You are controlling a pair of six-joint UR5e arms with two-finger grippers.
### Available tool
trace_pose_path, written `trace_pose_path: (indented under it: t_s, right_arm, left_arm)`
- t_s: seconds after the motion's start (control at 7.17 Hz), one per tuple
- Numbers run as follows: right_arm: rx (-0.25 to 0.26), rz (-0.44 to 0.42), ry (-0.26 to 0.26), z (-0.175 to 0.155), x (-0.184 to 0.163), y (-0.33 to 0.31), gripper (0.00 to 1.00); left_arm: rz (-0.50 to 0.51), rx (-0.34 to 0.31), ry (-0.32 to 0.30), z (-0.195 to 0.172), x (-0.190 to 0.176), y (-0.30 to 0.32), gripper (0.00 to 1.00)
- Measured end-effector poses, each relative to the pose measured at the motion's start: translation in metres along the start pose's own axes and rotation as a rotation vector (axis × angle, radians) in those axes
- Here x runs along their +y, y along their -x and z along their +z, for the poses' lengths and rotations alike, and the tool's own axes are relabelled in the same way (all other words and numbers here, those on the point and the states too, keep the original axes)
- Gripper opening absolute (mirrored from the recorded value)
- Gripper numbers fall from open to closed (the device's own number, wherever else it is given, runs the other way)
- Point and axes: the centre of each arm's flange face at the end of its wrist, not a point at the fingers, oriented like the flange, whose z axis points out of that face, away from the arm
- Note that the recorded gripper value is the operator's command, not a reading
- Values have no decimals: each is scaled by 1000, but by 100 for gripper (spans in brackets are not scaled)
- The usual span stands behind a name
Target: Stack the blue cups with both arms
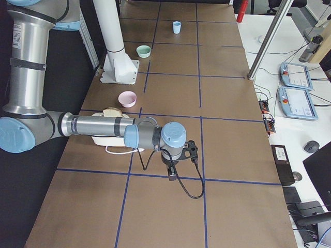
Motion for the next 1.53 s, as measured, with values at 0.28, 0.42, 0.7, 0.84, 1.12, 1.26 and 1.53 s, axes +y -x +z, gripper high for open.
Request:
trace_pose_path:
  t_s: [0.28,0.42,0.7,0.84,1.12,1.26,1.53]
  right_arm:
    - [-1,0,0,0,0,0,100]
    - [-1,0,0,0,0,0,100]
    - [-1,-2,-1,0,-1,1,100]
    - [0,-2,-2,-1,-2,1,100]
    - [0,-2,-2,-1,-3,2,100]
    - [0,-2,-1,-1,-3,3,100]
    - [-2,-2,-1,0,-3,3,100]
  left_arm:
    - [1,1,1,0,0,0,100]
    - [2,0,2,1,0,0,100]
    - [25,-3,-18,-2,-5,-5,100]
    - [66,-7,-61,-7,-13,-10,100]
    - [114,-3,-127,-14,-28,-19,100]
    - [119,12,-143,-13,-33,-30,100]
    - [85,51,-152,11,-40,-74,100]
